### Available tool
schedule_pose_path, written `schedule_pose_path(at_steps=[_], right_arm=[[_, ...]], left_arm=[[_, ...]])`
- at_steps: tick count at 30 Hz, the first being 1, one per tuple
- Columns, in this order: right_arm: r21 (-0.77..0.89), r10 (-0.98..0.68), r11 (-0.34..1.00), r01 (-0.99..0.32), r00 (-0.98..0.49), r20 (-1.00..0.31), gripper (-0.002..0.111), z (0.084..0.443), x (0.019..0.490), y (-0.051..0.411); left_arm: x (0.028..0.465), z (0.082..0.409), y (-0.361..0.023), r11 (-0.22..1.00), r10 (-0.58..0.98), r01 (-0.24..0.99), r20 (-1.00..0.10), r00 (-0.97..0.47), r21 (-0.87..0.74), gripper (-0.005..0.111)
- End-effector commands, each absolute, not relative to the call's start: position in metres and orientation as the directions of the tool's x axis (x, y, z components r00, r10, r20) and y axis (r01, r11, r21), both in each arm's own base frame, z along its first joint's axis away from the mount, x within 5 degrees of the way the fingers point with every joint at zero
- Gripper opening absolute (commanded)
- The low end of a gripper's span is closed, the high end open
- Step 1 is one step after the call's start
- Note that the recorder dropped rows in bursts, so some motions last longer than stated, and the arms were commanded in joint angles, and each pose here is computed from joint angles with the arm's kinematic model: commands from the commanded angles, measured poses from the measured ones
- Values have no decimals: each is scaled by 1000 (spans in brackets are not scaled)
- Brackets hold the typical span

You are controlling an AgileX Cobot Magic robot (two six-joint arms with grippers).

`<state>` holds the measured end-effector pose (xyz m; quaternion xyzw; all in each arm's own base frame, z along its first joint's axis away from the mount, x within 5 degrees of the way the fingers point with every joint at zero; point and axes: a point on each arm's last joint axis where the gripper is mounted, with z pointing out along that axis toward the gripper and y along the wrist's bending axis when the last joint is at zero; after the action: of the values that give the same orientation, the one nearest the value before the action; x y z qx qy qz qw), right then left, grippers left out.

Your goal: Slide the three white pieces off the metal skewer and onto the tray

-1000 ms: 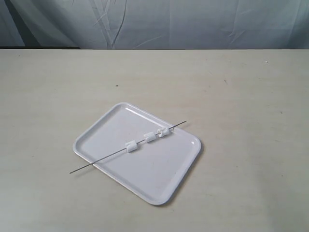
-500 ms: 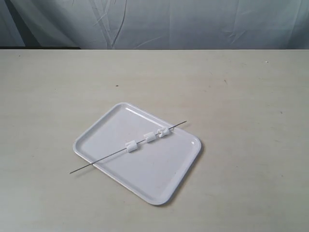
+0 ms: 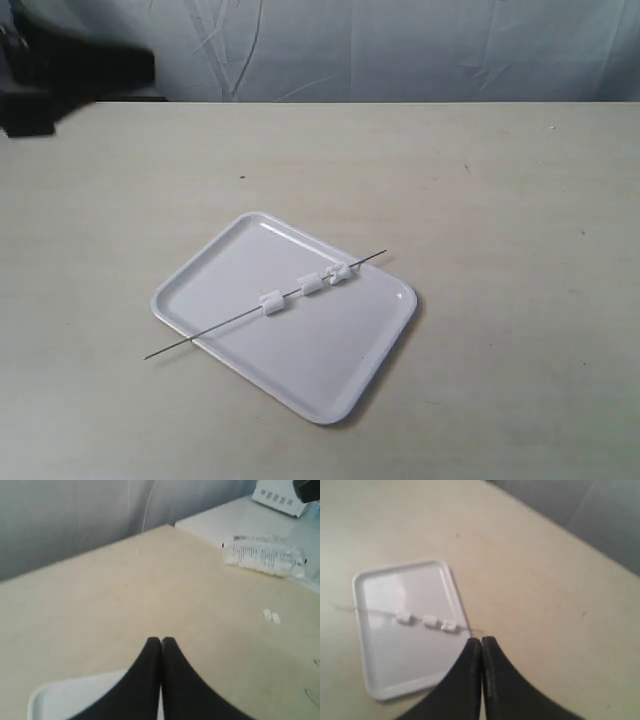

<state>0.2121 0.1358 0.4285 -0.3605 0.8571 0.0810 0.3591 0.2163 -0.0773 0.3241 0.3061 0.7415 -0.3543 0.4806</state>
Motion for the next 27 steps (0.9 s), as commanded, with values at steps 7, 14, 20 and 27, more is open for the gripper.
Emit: schedule_pose_path(at_steps=[7, 14, 20, 27], right_arm=[[-73, -708, 655, -752, -576, -409, 1, 359, 259, 168], [-44, -731, 650, -758, -609, -309, 1, 330, 274, 178], [-41, -735, 649, -760, -612, -292, 1, 324, 277, 180], [-48, -737, 648, -760, -611, -289, 1, 324, 278, 179]], left_arm=[[230, 194, -64, 701, 272, 656, -746, -608, -280, 14], [232, 177, -58, 754, 278, 600, -699, -659, -266, 19], [231, 174, -70, 727, 391, 668, -707, -590, -156, 19], [236, 166, -105, 683, 550, 730, -667, -504, 12, 19]])
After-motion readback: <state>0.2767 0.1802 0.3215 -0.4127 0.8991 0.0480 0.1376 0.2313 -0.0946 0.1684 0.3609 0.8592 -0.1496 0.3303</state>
